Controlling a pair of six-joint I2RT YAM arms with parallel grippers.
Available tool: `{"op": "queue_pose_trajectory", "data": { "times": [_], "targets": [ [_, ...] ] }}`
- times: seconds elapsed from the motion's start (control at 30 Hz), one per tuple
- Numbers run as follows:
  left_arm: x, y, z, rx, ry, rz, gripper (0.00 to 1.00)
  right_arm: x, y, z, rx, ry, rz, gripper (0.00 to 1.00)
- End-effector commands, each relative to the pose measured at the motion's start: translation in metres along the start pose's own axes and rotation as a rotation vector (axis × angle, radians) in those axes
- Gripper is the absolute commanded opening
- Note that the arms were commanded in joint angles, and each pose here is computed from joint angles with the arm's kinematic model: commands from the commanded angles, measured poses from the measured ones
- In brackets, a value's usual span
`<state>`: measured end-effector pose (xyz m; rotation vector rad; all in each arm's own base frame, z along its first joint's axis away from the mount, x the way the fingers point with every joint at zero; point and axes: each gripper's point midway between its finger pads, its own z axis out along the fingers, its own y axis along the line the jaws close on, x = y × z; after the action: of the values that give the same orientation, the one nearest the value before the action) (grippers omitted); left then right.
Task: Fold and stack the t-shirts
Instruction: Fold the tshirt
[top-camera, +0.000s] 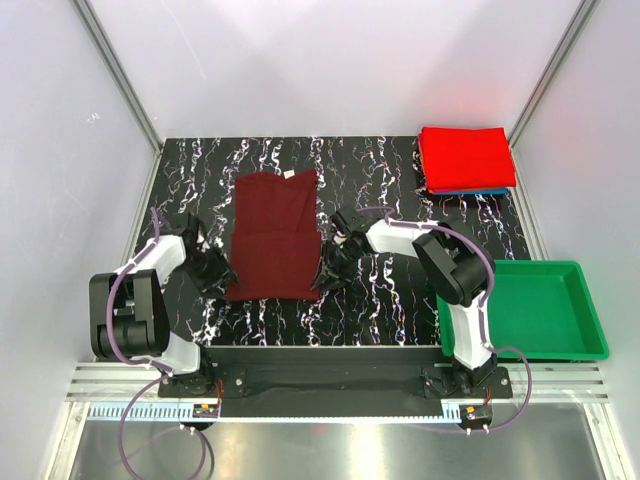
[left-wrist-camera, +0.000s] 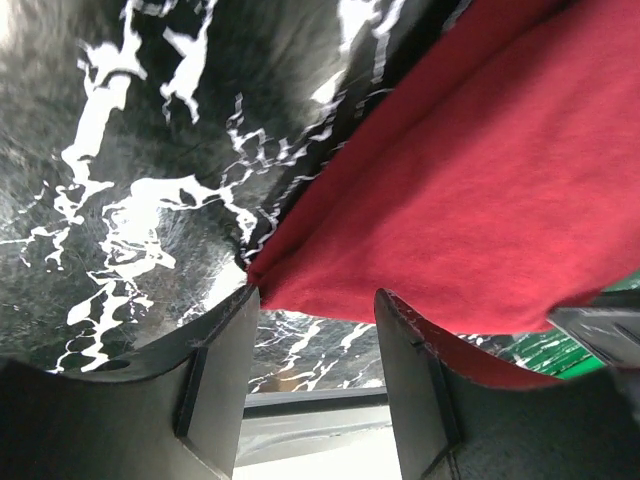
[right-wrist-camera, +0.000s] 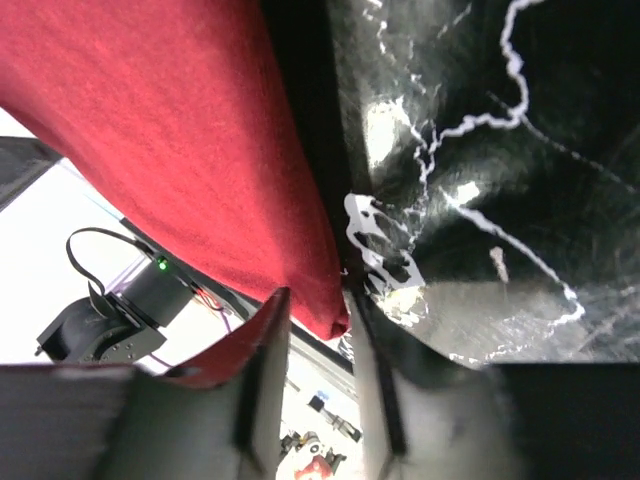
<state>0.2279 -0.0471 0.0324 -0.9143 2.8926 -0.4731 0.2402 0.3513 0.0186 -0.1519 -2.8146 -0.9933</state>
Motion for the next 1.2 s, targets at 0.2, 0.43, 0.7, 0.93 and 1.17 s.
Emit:
{"op": "queue_pose_trajectory", "data": {
  "times": [0.2, 0.43, 0.7, 0.93, 1.17],
  "targets": [
    [-0.006, 0.009, 0.01, -0.04, -0.034, -0.008, 0.54, 0.021, 0.008, -0.008, -0.014, -0.027, -0.051, 0.45],
    [-0.001, 0.015, 0.015, -0.064, -0.004, -0.025, 0.47, 0.024, 0.0, 0.003, 0.003, -0.025, -0.047, 0.29],
    [0.001, 0.02, 0.018, -0.092, 0.021, -0.034, 0.27, 0.025, -0.007, 0.002, 0.025, -0.042, -0.064, 0.07],
    [0.005, 0.021, 0.015, -0.1, 0.03, -0.052, 0.44, 0.02, -0.003, -0.002, 0.04, -0.057, -0.073, 0.32],
    [0.006, 0.023, 0.016, -0.113, 0.025, -0.061, 0.31, 0.017, -0.006, 0.004, 0.046, -0.059, -0.065, 0.38]
  ]
}}
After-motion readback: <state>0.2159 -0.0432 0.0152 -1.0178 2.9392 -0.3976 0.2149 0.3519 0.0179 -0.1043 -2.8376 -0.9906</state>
